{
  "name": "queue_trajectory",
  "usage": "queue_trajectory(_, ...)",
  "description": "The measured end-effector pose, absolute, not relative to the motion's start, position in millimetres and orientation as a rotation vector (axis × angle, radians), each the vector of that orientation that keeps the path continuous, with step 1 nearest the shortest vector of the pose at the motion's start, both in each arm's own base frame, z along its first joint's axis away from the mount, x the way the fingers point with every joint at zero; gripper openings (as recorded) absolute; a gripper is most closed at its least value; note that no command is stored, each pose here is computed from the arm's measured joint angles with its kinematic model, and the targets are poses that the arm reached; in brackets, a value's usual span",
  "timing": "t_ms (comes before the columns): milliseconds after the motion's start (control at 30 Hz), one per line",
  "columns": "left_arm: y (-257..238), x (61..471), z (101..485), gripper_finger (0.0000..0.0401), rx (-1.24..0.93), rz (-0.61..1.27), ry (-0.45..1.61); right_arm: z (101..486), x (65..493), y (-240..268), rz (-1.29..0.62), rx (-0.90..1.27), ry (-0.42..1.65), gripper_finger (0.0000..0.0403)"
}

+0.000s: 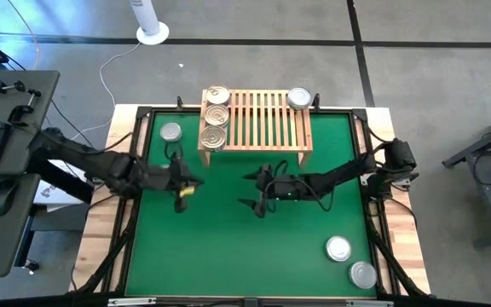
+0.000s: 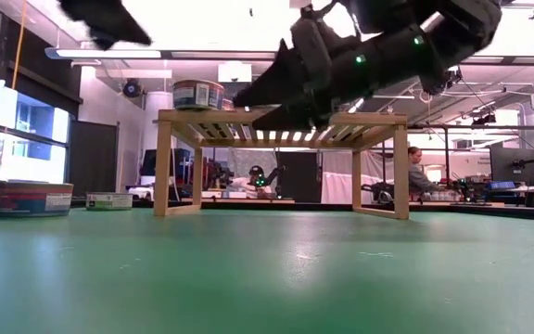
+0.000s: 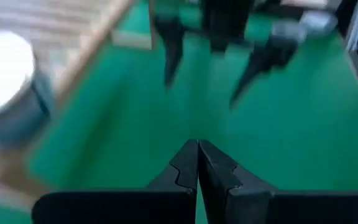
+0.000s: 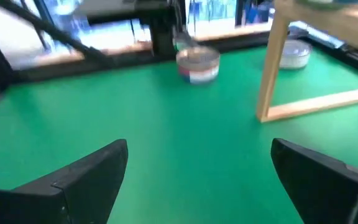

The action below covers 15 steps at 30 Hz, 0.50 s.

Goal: Stack canned seafood by type on shelf
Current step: Put the bottom middle blue tuna can on the shelf aligned with the other blue tuna can, then move the left blue tuna can to the center of the table

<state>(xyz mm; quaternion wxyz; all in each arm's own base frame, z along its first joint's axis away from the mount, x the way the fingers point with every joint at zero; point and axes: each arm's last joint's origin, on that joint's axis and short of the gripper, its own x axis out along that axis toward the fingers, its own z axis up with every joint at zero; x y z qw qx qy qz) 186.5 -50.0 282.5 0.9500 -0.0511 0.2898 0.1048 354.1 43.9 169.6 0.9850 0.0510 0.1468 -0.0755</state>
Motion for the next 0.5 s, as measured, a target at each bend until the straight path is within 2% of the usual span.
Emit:
queue_trajectory(167, -66.4, 161.6, 257.9, 0.0, -0.282, 0.324, 0.819, 165.2, 350.8, 43.5, -0.151, 0.116, 0.267, 0.0391)
queue_trajectory(267, -68.2, 146.4, 236.7, 0.0, -0.406, 0.462, 0.903, 166.1, 350.8, 45.7, -0.141, 0.094, 0.259, 0.0391)
queue_trajectory(500, -55.6, 122.7, 195.6, 0.0, -0.585, 0.835, 0.888, 165.8, 349.5, 54.5, -0.116, 0.086, 0.263, 0.0391)
